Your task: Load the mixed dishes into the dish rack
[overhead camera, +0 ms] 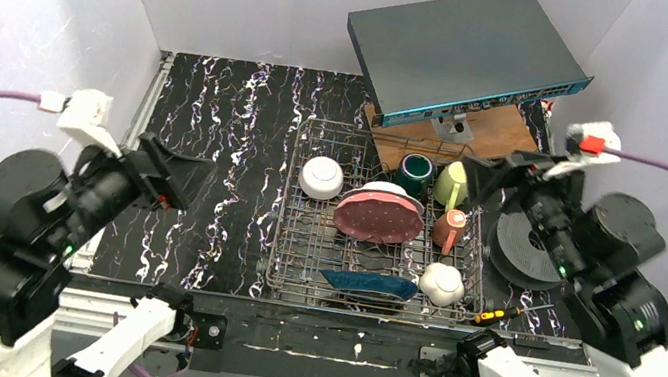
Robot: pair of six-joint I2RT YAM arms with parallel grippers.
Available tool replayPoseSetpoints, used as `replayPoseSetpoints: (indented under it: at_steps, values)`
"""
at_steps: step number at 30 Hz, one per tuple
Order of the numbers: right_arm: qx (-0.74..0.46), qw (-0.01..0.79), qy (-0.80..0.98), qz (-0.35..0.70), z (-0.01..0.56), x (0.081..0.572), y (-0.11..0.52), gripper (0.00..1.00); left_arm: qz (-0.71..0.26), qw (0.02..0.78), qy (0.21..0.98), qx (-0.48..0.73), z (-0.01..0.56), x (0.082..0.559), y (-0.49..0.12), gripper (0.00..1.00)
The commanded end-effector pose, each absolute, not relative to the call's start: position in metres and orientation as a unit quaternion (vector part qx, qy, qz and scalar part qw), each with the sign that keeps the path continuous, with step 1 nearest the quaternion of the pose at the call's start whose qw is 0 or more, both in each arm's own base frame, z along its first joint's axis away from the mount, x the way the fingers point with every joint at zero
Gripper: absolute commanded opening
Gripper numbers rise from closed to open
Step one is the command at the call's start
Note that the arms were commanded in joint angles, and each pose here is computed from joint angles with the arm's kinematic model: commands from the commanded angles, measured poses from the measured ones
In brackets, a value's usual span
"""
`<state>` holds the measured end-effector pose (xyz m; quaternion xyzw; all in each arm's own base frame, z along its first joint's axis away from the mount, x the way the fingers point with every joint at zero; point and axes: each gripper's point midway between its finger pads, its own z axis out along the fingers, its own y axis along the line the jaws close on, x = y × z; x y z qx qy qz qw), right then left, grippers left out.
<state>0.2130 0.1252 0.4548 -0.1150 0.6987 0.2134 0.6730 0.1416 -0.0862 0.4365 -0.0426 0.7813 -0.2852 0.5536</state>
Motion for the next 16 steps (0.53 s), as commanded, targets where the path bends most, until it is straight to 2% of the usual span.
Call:
replayPoseSetpoints:
  at_steps: [1, 8, 16]
  values:
    - [-0.029, 0.717, 0.668, 0.196, 0.474, 0.175, 0.068, 0.98, -0.228, 0.644, 0.729, -0.036, 0.472, 0.121, -0.055, 0.98]
    - [0.048, 0.751, 0.625, 0.207, 0.482, 0.134, 0.021, 0.98, -0.256, 0.672, 0.694, -0.027, 0.496, 0.103, -0.057, 0.98]
    - [0.023, 0.748, 0.633, 0.2, 0.479, 0.125, 0.019, 0.98, -0.268, 0.68, 0.683, -0.026, 0.496, 0.103, -0.06, 0.98]
